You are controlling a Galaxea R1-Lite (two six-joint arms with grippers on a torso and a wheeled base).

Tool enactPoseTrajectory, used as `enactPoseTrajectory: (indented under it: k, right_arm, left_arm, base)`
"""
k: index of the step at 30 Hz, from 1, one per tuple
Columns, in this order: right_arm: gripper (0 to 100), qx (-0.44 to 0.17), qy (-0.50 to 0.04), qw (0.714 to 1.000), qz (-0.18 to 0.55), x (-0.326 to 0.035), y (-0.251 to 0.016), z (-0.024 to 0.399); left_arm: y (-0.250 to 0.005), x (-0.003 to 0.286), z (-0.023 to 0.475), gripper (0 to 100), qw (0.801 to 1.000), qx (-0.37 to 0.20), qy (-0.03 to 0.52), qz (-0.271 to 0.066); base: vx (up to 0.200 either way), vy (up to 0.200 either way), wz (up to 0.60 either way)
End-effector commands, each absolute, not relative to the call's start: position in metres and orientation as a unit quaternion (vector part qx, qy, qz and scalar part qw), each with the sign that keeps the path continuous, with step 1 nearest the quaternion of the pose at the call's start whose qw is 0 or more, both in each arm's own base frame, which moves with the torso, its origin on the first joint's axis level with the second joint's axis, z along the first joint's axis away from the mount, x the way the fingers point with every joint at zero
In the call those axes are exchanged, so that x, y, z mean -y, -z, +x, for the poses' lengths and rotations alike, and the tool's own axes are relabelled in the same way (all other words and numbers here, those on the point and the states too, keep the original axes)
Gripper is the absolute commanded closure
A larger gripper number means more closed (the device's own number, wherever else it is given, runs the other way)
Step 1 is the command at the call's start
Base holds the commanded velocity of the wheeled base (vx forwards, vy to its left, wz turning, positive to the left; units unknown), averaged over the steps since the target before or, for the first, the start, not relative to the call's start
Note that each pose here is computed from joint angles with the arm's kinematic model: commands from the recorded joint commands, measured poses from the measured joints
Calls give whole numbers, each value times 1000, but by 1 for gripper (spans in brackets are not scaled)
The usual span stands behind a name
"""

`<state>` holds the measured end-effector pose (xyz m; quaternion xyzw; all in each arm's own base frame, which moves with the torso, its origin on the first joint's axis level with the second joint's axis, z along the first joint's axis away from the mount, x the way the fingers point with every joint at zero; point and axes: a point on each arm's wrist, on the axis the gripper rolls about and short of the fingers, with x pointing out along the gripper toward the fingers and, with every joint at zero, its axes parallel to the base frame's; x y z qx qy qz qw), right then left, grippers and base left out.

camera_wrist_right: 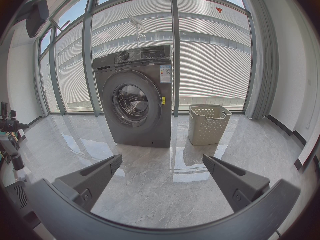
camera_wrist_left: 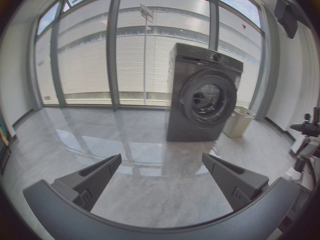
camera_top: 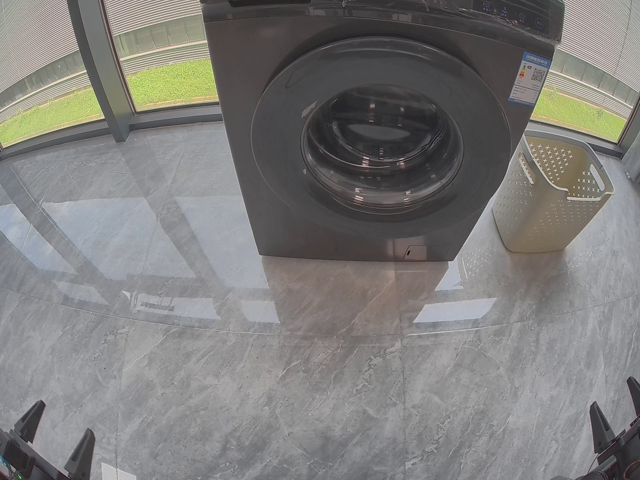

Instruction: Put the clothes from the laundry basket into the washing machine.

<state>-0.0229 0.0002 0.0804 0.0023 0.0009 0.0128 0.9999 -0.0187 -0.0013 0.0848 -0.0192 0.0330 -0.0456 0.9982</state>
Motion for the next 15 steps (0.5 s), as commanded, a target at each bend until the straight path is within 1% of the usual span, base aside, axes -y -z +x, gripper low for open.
enactPoseTrajectory:
  k: [1,3,6,8,14,15]
  right_arm:
    - [0,-2,-13,1000,2,0,-75,-23]
    - [0,-2,-13,1000,2,0,-75,-23]
    - [0,-2,-13,1000,2,0,-75,-23]
    - [0,-2,-13,1000,2,0,-75,-23]
    - [0,-2,-13,1000,2,0,-75,-23]
    - [0,-2,-13,1000,2,0,-75,-23]
  left_arm:
    - [-81,-2,-25,0,999,10,-37,-20]
    - [-80,-1,-24,0,999,4,-27,-20]
    - [-75,0,-23,0,1000,-1,5,0]
    - [-75,1,-23,0,1000,-1,13,11]
    - [-75,0,-23,0,1000,-2,5,2]
    - [-75,0,-23,0,1000,-2,5,2]
  base:
    - [0,0,0]
    - [0,0,0]
    - [0,0,0]
    - [0,0,0]
    - [0,0,0]
    - [0,-200,0]
